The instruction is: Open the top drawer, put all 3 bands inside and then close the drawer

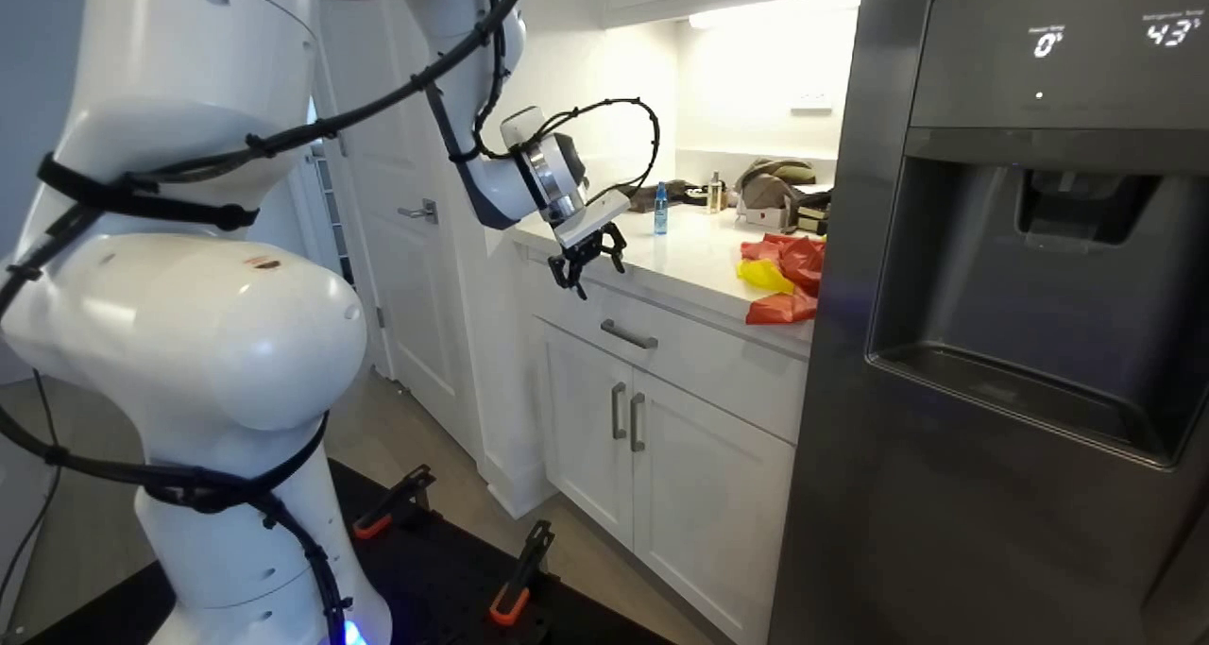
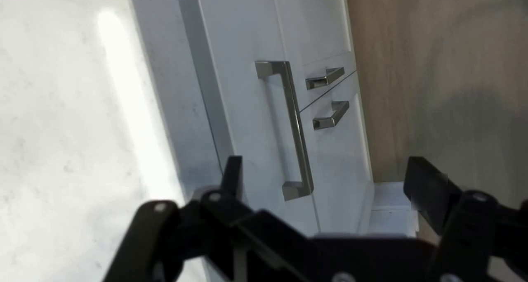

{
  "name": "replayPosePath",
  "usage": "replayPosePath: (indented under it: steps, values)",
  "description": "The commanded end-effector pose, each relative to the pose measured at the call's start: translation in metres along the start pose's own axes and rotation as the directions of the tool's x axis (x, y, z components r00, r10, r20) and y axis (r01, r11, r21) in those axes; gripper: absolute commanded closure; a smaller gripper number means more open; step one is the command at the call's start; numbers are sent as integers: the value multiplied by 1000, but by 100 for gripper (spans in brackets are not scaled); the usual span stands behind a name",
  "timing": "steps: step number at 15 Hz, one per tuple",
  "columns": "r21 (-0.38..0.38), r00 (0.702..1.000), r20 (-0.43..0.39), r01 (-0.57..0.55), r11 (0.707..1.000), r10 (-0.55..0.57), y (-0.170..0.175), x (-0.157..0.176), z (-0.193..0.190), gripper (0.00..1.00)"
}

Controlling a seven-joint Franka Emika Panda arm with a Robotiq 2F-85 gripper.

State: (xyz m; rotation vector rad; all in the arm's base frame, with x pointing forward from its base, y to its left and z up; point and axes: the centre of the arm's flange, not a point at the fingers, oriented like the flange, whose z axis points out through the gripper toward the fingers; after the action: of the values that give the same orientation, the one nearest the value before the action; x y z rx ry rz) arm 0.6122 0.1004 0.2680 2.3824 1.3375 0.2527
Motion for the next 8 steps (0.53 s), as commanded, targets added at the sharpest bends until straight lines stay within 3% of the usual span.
replayPosePath:
  steps: [1, 4, 8]
  values:
    - [-92, 999, -17, -30, 995, 28, -16, -2, 6, 0]
    - [-120, 998, -19, -58, 991, 56, -30, -11, 9, 0]
    - [-64, 997, 4, -80, 995, 81, -57, -22, 17, 0]
